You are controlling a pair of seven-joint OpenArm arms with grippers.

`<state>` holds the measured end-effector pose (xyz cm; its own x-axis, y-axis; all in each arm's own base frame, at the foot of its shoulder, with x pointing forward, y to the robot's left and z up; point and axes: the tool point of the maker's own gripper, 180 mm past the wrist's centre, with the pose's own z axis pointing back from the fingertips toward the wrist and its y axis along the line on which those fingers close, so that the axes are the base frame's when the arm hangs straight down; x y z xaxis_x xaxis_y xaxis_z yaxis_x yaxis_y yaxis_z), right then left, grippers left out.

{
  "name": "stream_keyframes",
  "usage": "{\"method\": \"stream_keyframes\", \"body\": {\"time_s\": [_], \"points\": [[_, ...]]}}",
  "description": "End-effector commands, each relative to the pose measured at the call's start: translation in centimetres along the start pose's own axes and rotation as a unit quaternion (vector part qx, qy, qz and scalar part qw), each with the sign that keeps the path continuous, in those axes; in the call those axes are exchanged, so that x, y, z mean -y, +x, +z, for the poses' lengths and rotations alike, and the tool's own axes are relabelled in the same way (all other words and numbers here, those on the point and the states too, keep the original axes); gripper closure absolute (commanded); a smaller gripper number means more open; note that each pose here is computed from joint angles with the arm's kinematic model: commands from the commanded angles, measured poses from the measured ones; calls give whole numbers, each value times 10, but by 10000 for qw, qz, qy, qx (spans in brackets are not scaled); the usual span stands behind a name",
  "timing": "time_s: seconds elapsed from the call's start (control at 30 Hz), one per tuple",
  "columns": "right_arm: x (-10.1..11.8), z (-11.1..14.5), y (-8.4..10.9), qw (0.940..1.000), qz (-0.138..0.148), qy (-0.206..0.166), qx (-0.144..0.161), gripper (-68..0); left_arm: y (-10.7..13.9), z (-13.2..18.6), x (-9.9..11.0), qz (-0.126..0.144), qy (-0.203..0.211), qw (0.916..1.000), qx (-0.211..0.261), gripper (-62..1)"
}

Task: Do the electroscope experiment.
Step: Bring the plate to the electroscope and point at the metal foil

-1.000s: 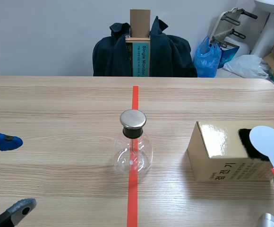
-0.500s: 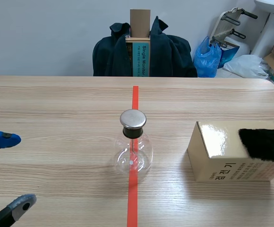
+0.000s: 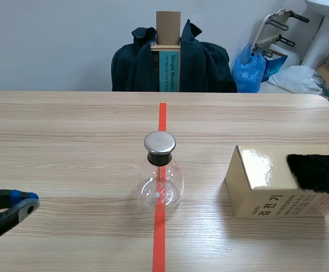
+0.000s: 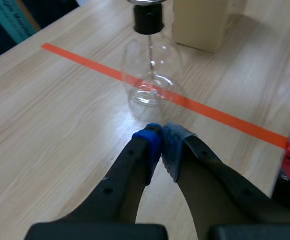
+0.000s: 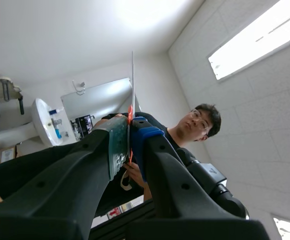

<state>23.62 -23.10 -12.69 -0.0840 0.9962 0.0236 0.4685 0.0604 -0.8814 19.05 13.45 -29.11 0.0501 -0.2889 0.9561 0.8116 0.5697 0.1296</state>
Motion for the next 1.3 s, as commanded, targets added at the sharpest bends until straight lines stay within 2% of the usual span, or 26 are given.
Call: {"method": "stream_keyframes", "body": {"time_s": [0.0, 0.13, 0.37, 0.57, 0.73, 0.8, 0.97, 1.13, 1.27], "points": [[21, -5, 2, 9990, 157, -419, 59, -8, 1, -11, -5, -37, 12, 9999, 157, -29], [32, -10, 8, 9980, 143, -589, 151, -8, -21, -38, -9, -56, -94, 9999, 51, -29], [48, -16, 19, 9960, 116, -839, 300, -8, -54, -81, -23, 231, -69, 9997, -78, -29], [50, -23, 22, 9952, 69, -904, 365, -8, -64, -100, -33, 296, 34, 9995, -130, -29], [46, -32, 34, 9944, -183, -910, 496, -8, -66, -108, -30, 344, -36, 9994, -98, -29], [39, -36, 47, 9940, -326, -832, 631, -8, -65, -109, -28, 349, -75, 9993, -65, -29], [5, -40, 92, 9914, -659, -430, 1041, -8, -62, -113, -24, 380, -89, 9992, 10, -30], [-39, -30, 137, 9843, -884, 112, 1523, -8, -60, -121, -16, 362, -180, 9992, 55, -29], [-70, -15, 160, 9783, -952, 559, 1752, -8, -58, -127, -10, 344, -273, 9990, 75, -29]]}}
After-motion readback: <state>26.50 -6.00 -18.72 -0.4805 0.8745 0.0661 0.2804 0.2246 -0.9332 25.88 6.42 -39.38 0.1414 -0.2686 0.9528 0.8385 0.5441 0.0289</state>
